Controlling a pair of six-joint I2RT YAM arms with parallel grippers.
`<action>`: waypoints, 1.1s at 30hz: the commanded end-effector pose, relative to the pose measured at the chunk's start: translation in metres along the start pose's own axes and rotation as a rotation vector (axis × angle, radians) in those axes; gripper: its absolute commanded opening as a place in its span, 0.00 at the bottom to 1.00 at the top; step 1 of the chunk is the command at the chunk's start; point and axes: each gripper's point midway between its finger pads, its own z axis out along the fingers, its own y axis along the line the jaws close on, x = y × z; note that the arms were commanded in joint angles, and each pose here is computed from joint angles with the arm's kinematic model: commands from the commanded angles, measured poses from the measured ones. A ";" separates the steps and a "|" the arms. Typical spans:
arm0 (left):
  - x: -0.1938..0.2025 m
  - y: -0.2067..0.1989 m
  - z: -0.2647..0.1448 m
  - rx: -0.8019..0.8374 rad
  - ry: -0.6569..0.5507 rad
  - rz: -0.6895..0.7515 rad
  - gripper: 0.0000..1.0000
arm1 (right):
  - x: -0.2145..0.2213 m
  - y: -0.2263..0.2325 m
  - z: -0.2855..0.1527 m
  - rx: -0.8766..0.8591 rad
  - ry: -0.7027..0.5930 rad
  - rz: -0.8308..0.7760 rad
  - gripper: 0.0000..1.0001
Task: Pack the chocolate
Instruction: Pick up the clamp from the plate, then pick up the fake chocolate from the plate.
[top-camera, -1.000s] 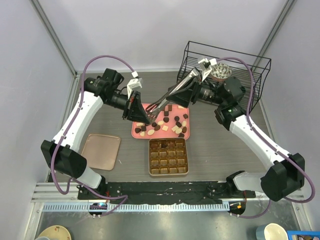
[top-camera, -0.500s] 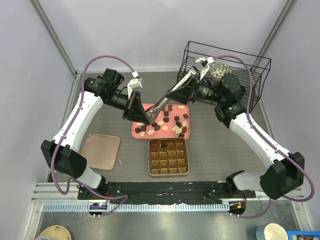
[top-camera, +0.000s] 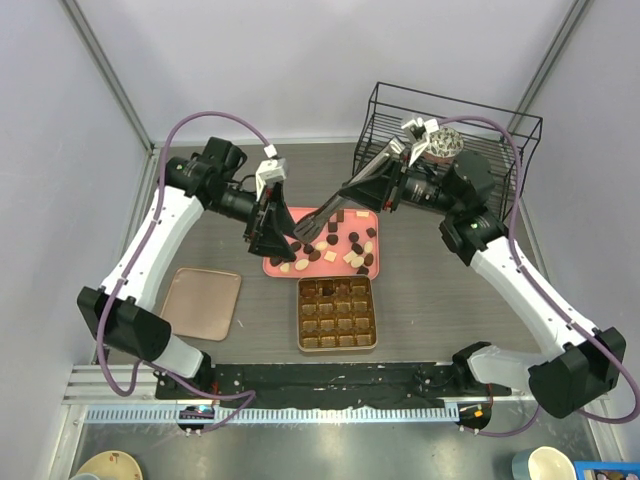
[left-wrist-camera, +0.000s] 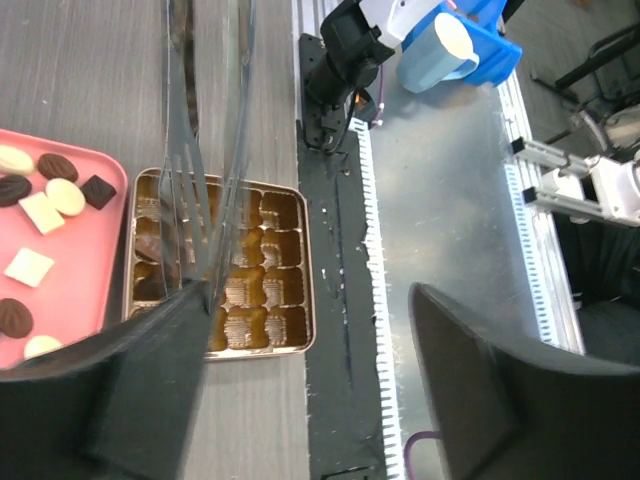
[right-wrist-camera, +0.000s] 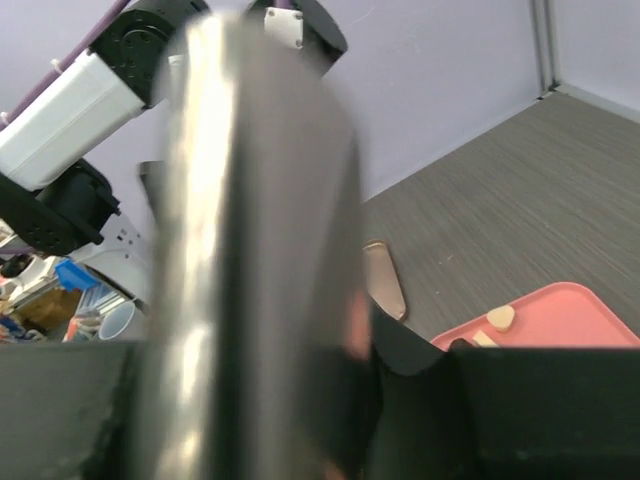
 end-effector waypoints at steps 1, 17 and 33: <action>0.025 -0.053 -0.012 0.007 0.103 -0.267 0.99 | -0.020 0.006 -0.008 0.053 -0.045 -0.093 0.33; 0.097 0.044 -0.089 -0.859 0.368 -0.231 1.00 | 0.007 -0.045 -0.015 0.281 0.057 -0.112 0.35; 0.119 0.093 -0.124 -1.238 0.247 -0.206 1.00 | 0.050 -0.152 0.057 0.760 0.146 -0.439 0.24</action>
